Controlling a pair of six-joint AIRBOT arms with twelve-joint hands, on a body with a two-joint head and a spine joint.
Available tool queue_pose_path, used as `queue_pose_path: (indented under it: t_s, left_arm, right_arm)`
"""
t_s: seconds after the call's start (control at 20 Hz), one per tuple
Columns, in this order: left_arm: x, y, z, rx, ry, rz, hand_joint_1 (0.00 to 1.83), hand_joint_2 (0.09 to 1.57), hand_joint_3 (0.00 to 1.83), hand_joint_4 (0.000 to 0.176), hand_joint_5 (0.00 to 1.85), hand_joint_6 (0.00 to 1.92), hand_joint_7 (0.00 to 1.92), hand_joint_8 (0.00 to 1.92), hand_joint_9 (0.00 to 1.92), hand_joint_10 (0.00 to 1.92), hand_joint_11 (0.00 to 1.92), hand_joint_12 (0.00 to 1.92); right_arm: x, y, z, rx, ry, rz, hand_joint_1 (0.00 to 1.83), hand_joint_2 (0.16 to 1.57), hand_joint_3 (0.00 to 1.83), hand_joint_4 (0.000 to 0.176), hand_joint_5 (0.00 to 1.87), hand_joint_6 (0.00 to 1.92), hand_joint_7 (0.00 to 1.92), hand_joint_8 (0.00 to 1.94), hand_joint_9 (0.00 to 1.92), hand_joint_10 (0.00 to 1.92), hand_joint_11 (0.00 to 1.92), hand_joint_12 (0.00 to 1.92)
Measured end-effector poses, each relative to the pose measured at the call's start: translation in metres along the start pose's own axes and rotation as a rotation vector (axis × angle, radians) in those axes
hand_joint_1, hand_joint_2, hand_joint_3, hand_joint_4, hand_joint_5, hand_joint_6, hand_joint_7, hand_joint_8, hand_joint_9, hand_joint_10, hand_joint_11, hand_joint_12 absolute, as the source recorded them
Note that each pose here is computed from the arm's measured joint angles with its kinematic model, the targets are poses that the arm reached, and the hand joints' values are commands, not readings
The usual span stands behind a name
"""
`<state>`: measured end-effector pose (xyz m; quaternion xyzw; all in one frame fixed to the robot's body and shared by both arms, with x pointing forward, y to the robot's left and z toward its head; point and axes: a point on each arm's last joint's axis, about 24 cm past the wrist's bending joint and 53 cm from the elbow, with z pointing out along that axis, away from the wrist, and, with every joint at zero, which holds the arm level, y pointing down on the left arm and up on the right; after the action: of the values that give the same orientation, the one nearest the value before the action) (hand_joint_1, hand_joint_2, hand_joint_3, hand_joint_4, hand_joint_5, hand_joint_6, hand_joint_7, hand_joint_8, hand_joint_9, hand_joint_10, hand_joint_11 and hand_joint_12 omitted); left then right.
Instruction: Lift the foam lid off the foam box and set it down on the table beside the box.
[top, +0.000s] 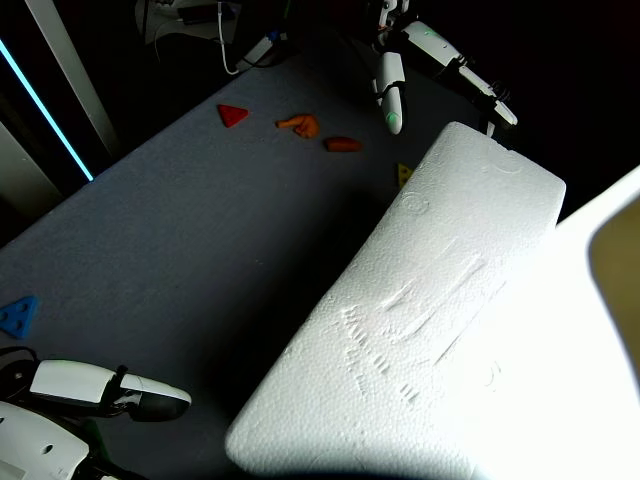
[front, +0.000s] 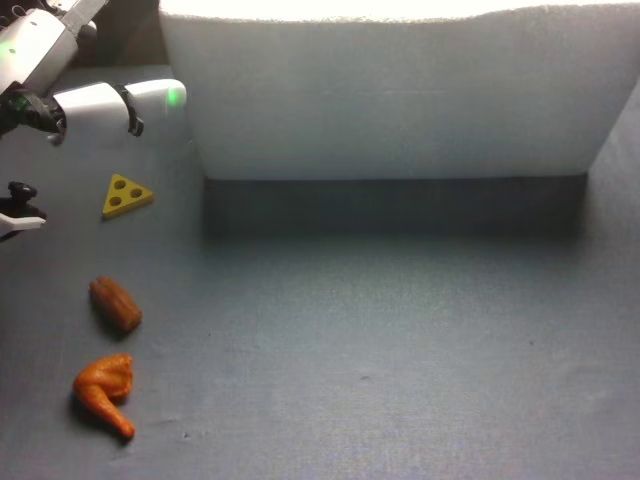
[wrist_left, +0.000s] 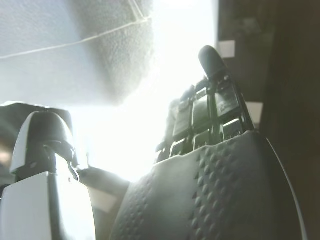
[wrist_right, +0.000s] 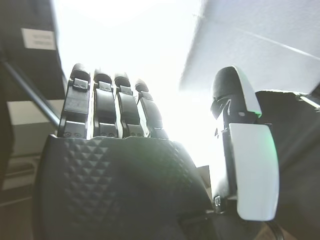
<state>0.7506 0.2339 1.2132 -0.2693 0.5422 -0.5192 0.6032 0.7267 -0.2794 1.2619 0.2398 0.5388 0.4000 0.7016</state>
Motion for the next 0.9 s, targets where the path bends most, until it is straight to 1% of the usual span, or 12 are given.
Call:
queue_pose_path:
  t_s: [0.05,0.1,0.15,0.2,0.35,0.55,0.65,0.7,0.75,0.8,0.85,0.9]
  left_arm:
    - [-0.001,0.002,0.001,-0.005,0.001,0.002,0.61,1.03,0.00,0.014,0.00,0.00,0.00,0.00,0.00,0.00,0.00,0.52]
    - [-0.001,0.002,0.004,-0.006,-0.002,-0.004,0.61,1.04,0.00,0.015,0.00,0.00,0.00,0.00,0.00,0.00,0.00,0.18]
    - [0.000,0.004,0.004,-0.012,-0.003,-0.013,0.60,1.04,0.00,0.017,0.00,0.00,0.00,0.00,0.00,0.00,0.00,0.04]
    - [0.002,0.004,0.005,-0.010,-0.001,-0.020,0.58,1.06,0.01,0.000,0.00,0.00,0.00,0.00,0.00,0.00,0.00,0.01]
    - [0.010,0.005,0.010,-0.015,0.012,-0.031,0.59,1.07,0.01,0.000,0.00,0.00,0.00,0.00,0.00,0.00,0.00,0.00]
    - [0.007,0.002,0.018,-0.004,-0.001,-0.041,0.52,1.03,0.00,0.000,0.00,0.00,0.00,0.00,0.00,0.00,0.00,0.00]
    - [0.010,0.003,0.022,-0.010,0.004,-0.046,0.52,1.03,0.00,0.003,0.00,0.00,0.00,0.00,0.00,0.00,0.01,0.01]
    - [0.010,0.003,0.023,-0.013,0.006,-0.048,0.51,1.03,0.00,0.005,0.00,0.00,0.00,0.00,0.00,0.00,0.04,0.02]
    - [0.013,0.003,0.025,-0.014,0.012,-0.049,0.50,1.04,0.00,0.000,0.00,0.00,0.00,0.00,0.00,0.00,0.04,0.03]
    - [0.016,0.004,0.027,-0.016,0.017,-0.050,0.50,1.04,0.00,0.000,0.00,0.00,0.00,0.00,0.00,0.00,0.01,0.28]
    - [0.017,0.004,0.028,-0.019,0.020,-0.053,0.51,1.04,0.00,0.000,0.01,0.00,0.00,0.00,0.00,0.00,0.00,0.38]
    - [0.018,0.003,0.030,-0.018,0.023,-0.052,0.51,1.04,0.00,0.000,0.02,0.00,0.00,0.00,0.00,0.00,0.00,0.40]
  right_arm:
    - [-0.001,0.003,0.002,-0.003,-0.003,0.009,0.46,1.14,0.00,0.000,0.00,0.00,0.00,0.00,0.00,0.00,0.00,0.00]
    - [-0.002,0.006,0.003,-0.010,-0.010,0.014,0.45,1.13,0.00,0.000,0.00,0.00,0.00,0.00,0.00,0.00,0.00,0.00]
    - [-0.004,0.007,0.005,-0.016,-0.017,0.017,0.44,1.13,0.00,0.000,0.00,0.00,0.00,0.00,0.00,0.00,0.00,0.00]
    - [-0.004,0.010,0.006,-0.024,-0.021,0.016,0.44,1.13,0.00,0.000,0.00,0.00,0.00,0.00,0.00,0.00,0.00,0.00]
    - [0.001,0.010,0.009,-0.023,-0.017,0.025,0.44,1.13,0.00,0.000,0.00,0.00,0.00,0.00,0.00,0.00,0.00,0.00]
    - [-0.003,0.010,0.014,-0.026,-0.028,0.035,0.43,1.12,0.00,0.000,0.00,0.00,0.00,0.00,0.00,0.00,0.00,0.00]
    - [-0.003,0.009,0.017,-0.023,-0.034,0.041,0.41,1.13,0.00,0.000,0.00,0.00,0.00,0.00,0.00,0.00,0.00,0.00]
    - [-0.001,0.007,0.018,-0.017,-0.031,0.049,0.36,1.15,0.00,0.000,0.00,0.00,0.00,0.00,0.00,0.00,0.00,0.00]
    - [0.002,0.007,0.020,-0.017,-0.025,0.046,0.39,1.17,0.01,0.000,0.00,0.00,0.00,0.00,0.00,0.00,0.00,0.00]
    - [0.006,0.006,0.021,-0.010,-0.016,0.056,0.43,1.18,0.01,0.000,0.00,0.00,0.00,0.00,0.00,0.00,0.00,0.00]
    - [0.007,0.006,0.022,-0.011,-0.012,0.054,0.42,1.21,0.02,0.000,0.00,0.00,0.00,0.00,0.00,0.00,0.07,0.04]
    - [0.007,0.005,0.023,-0.009,-0.013,0.061,0.47,1.23,0.00,0.000,0.01,0.01,0.00,0.00,0.03,0.05,0.01,0.57]
